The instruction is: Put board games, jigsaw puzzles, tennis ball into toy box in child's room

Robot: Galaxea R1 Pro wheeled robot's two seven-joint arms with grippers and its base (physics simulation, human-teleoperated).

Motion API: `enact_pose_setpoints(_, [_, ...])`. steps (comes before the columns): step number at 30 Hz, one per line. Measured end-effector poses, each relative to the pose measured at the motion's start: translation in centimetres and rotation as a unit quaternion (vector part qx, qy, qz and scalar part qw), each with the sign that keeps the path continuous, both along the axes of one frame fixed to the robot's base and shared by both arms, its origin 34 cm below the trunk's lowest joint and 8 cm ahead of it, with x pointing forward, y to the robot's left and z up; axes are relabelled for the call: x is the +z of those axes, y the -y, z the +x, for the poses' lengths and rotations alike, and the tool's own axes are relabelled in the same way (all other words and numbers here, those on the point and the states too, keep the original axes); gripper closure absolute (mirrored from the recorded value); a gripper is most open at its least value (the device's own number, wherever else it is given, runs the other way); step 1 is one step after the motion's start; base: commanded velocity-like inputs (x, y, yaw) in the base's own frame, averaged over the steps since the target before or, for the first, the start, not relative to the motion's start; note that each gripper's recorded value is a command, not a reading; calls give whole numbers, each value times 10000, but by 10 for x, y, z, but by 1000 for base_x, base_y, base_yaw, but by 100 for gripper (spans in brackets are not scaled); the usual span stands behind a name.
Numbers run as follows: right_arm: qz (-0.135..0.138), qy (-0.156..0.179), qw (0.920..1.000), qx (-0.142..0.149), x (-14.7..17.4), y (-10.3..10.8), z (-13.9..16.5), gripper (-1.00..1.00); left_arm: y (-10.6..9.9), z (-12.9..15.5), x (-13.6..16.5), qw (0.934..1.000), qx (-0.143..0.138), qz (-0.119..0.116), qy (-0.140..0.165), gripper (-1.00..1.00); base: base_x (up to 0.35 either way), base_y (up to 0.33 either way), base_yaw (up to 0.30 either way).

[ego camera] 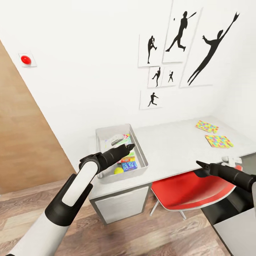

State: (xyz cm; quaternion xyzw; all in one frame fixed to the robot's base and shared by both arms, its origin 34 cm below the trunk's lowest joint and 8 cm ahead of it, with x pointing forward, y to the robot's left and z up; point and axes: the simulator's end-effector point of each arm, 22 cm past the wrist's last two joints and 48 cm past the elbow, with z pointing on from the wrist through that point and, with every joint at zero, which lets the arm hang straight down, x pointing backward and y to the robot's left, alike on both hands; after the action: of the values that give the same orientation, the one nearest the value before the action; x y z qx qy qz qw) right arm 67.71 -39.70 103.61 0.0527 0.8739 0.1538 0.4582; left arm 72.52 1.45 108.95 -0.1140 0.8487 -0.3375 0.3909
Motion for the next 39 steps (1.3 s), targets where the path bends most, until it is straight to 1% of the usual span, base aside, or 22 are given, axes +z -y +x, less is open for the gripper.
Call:
enact_pose_setpoints(9, [-6, 38, 10000, -6, 4, 2, -1, -100, 3, -1, 6, 9999, -56, -55, 66, -100, 0, 0, -284])
enact_pose_setpoints(14, [32, 89, 9999, -58, 8, 8, -2, -100, 4, -1, 8, 9999, -65, -63, 86, -100, 0, 0, -283])
enact_pose_setpoints(18, [133, 168, 9998, -46, 14, 10, -4, -100, 4, -2, 9, 9999, -69, -67, 100, -100, 0, 0, -282])
enact_pose_setpoints(21, [317, 299, 9990, 40, 22, 10, -8, -100, 4, -2, 11, 9999, -71, -70, 110, -100, 0, 0, -282])
enact_pose_setpoints(22, [319, 303, 9990, 41, 23, 10, -8, -100, 4, -2, 11, 9999, -71, -70, 113, -100, 0, 0, -282])
enact_pose_setpoints(25, [529, 473, 9974, 137, 34, 11, -12, -100, 5, -2, 12, 9999, -74, -71, 122, -100, 0, 0, -282])
enact_pose_setpoints(28, [675, 606, 9956, 222, 42, 10, -16, -100, 5, -3, 13, 9999, -78, -73, 130, -100, 0, 0, -281])
enact_pose_setpoints(32, [760, 683, 9944, 272, 47, 9, -18, -100, 5, -3, 15, 9998, -84, -75, 143, -100, 0, 0, -280])
enact_pose_setpoints(39, [832, 748, 9932, 331, 50, 5, -19, -100, 6, -4, 18, 9998, -90, -77, 170, -100, 0, 0, -270])
